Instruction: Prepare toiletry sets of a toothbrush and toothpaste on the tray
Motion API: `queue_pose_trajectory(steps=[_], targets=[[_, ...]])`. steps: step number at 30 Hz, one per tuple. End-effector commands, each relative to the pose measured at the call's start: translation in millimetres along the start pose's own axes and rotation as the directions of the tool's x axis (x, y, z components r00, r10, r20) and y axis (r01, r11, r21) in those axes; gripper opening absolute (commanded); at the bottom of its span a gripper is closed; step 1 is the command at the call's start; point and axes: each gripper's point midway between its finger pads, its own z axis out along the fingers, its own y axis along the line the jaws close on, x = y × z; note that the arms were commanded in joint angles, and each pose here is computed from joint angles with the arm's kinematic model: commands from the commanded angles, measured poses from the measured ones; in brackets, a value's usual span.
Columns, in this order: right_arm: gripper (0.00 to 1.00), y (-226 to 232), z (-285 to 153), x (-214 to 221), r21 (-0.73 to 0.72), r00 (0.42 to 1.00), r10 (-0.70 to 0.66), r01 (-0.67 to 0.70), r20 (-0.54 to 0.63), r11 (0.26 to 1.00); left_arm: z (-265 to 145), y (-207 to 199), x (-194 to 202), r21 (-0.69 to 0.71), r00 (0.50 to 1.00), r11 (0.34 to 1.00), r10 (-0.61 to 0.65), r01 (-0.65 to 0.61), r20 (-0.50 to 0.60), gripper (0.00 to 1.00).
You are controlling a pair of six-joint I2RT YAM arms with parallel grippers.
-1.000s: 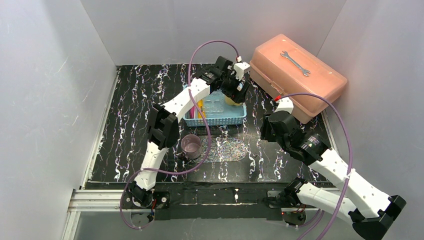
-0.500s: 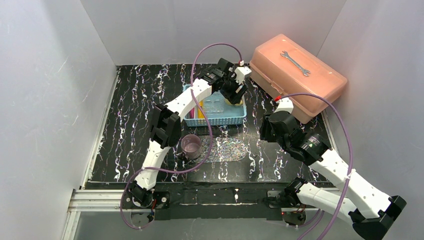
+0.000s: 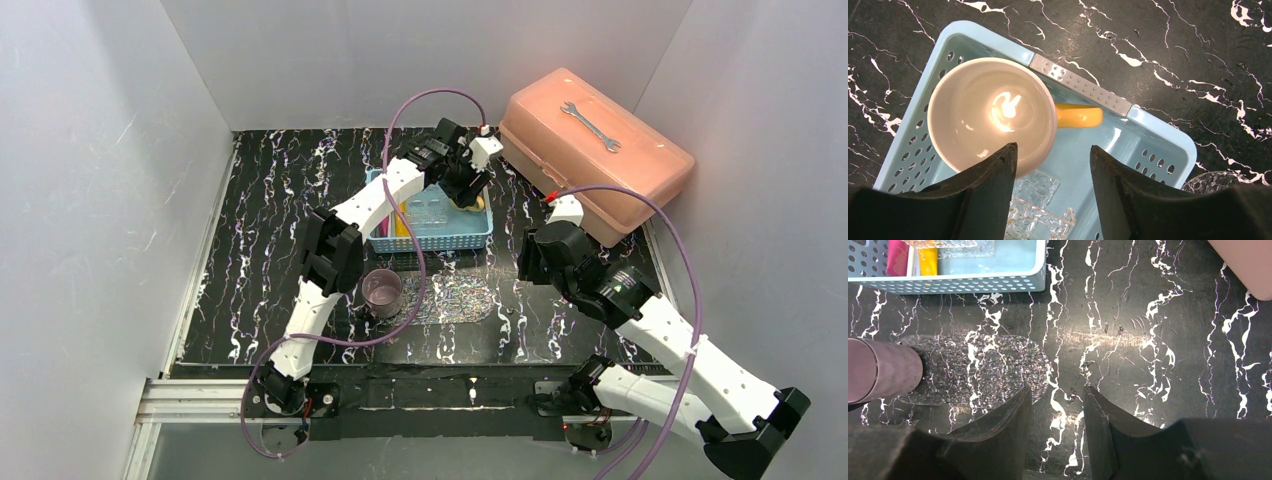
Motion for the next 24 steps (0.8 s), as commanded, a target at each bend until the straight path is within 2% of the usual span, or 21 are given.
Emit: queue_pose_trajectory(steps=[1,10,14,19,22,24], targets=[[0.50,5.1,-0.1,-9.9,-0.019,0.999,0.026,-0.025,0.035,0.999,4.1,3.7,-3.1,0.003,1.000,1.000,0.010,-0.011,0.010,0.52],[0.50,6.5,2.1,-9.3,-0.022,0.999,0.022,-0.022,0.032,1.000,11.9,7.1,2.2,-0.006,1.000,1.000,0.014,-0.014,-0.003,0.40],[0.50,6.6,2.2,-8.3,-0.025,0.999,0.023,-0.022,0.031,0.999,13.8,8.2,3.7,-0.009,1.000,1.000,0.013,-0.013,-0.007,0.30],[0.50,7.0,3.2,-6.2,-0.028,0.999,0.026,-0.025,0.029,0.999,10.9,9.2,0.9,-0.017,1.000,1.000,0.015,-0.015,-0.002,0.23],[0.50,7.8,3.9,-4.8,-0.032,0.999,0.028,-0.028,0.026,0.999,7.4,9.2,-2.4,-0.020,1.000,1.000,0.016,-0.016,0.005,0.13],[0.50,7.9,4.0,-4.3,-0.033,0.999,0.031,-0.030,0.024,0.999,4.1,9.2,-6.2,-0.023,1.000,1.000,0.018,-0.017,0.015,0.00]])
